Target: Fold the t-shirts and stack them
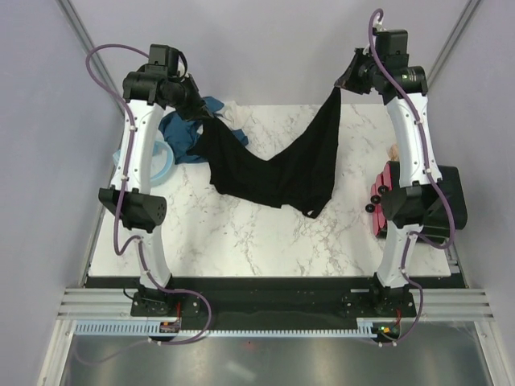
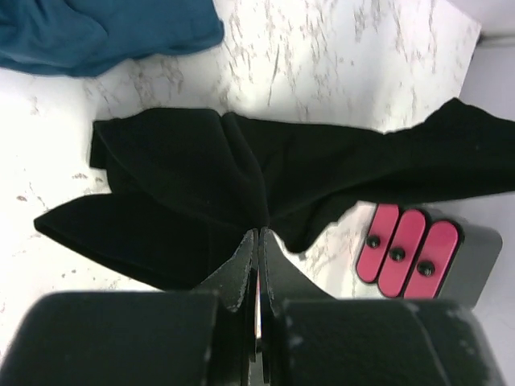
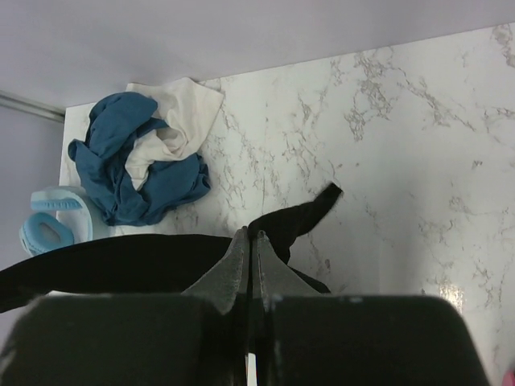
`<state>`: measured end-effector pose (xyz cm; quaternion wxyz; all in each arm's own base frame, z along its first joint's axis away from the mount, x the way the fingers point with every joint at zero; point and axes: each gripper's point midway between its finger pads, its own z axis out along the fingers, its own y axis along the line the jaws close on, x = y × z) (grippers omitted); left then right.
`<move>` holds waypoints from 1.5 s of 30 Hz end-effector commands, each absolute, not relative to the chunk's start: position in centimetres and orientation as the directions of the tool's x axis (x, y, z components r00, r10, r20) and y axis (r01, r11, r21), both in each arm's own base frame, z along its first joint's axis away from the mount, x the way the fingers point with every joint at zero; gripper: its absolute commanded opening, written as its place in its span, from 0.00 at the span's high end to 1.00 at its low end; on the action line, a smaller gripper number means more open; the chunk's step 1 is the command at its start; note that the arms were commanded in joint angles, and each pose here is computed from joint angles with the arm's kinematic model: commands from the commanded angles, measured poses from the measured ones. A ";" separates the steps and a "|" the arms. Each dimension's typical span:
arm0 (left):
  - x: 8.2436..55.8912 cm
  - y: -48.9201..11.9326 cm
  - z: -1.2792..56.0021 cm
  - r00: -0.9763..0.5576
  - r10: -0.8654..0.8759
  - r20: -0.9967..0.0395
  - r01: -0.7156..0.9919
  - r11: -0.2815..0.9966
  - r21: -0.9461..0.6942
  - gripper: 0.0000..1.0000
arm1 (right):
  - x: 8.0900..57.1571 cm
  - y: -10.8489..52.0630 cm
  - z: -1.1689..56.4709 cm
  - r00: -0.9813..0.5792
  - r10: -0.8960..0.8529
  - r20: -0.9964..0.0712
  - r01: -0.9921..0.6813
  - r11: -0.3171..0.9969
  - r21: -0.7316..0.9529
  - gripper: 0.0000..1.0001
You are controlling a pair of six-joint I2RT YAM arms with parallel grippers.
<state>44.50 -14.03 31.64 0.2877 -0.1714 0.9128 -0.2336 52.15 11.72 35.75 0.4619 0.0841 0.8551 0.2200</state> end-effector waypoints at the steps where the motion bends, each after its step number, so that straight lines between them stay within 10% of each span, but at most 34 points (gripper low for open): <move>1: 40.9 -14.8 34.3 -0.786 -0.372 -0.493 -0.062 0.842 -0.536 0.98 | 48.9 13.0 40.5 -0.515 0.350 -0.782 -0.179 0.848 0.498 1.00; 13: 27.2 -10.6 30.6 -0.780 -0.387 -0.492 -0.170 0.887 -0.429 0.98 | 34.8 10.4 41.4 -0.555 0.344 -0.757 -0.102 0.876 0.472 1.00; 30: 46.0 -15.6 37.1 -0.661 -0.421 -0.622 -0.032 0.843 -0.536 0.98 | 49.1 13.0 45.4 -0.427 0.453 -0.783 -0.193 0.800 0.568 1.00; 40: 38.4 -13.5 41.9 -0.589 -0.370 -0.719 0.045 0.873 -0.486 0.98 | 43.9 12.0 51.5 -0.298 0.507 -0.809 -0.280 0.764 0.581 1.00; 45: 33.5 -11.5 32.9 -0.772 -0.348 -0.532 -0.142 0.910 -0.388 0.98 | 39.4 10.4 47.0 -0.382 0.484 -0.787 -0.152 0.808 0.570 1.00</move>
